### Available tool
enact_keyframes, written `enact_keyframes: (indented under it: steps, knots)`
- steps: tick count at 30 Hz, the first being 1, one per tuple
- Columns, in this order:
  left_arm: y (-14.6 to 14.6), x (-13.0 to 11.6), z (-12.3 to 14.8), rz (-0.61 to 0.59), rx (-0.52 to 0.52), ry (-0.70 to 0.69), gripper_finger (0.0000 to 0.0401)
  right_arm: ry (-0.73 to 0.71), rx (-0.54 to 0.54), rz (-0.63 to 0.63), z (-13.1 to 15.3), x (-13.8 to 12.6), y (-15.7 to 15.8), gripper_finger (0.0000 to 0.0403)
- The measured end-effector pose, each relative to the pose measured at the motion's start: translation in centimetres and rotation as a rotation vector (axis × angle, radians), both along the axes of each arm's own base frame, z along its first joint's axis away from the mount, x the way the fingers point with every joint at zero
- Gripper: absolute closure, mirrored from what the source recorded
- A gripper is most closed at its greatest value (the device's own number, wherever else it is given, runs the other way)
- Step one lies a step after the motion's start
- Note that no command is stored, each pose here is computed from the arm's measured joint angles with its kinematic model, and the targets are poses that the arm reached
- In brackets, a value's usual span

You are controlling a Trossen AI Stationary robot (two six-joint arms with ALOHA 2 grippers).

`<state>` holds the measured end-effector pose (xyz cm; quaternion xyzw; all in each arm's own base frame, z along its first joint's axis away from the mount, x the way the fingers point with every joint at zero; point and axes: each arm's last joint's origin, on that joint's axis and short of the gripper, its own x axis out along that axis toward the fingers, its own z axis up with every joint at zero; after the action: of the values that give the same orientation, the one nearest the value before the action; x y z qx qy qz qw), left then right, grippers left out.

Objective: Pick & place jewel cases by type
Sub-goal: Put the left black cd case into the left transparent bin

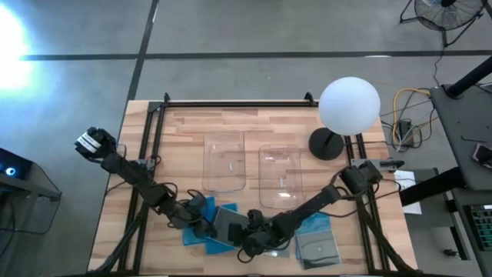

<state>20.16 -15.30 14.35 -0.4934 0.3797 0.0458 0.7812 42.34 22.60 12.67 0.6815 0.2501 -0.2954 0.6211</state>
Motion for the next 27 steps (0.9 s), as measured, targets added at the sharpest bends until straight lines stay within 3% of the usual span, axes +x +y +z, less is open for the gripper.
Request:
enact_keyframes:
  steps: [11, 27]
  knots:
    - [-0.6, 0.7, -0.2, -0.008, 0.006, 0.041, 0.0240, 0.010, 0.008, 0.011, 0.0, -0.2, 0.3, 0.0170]
    - [-1.4, 2.2, 1.4, -0.108, 0.034, -0.122, 0.0240, 0.013, -0.086, 0.142, 0.2, -0.4, 0.8, 0.0170]
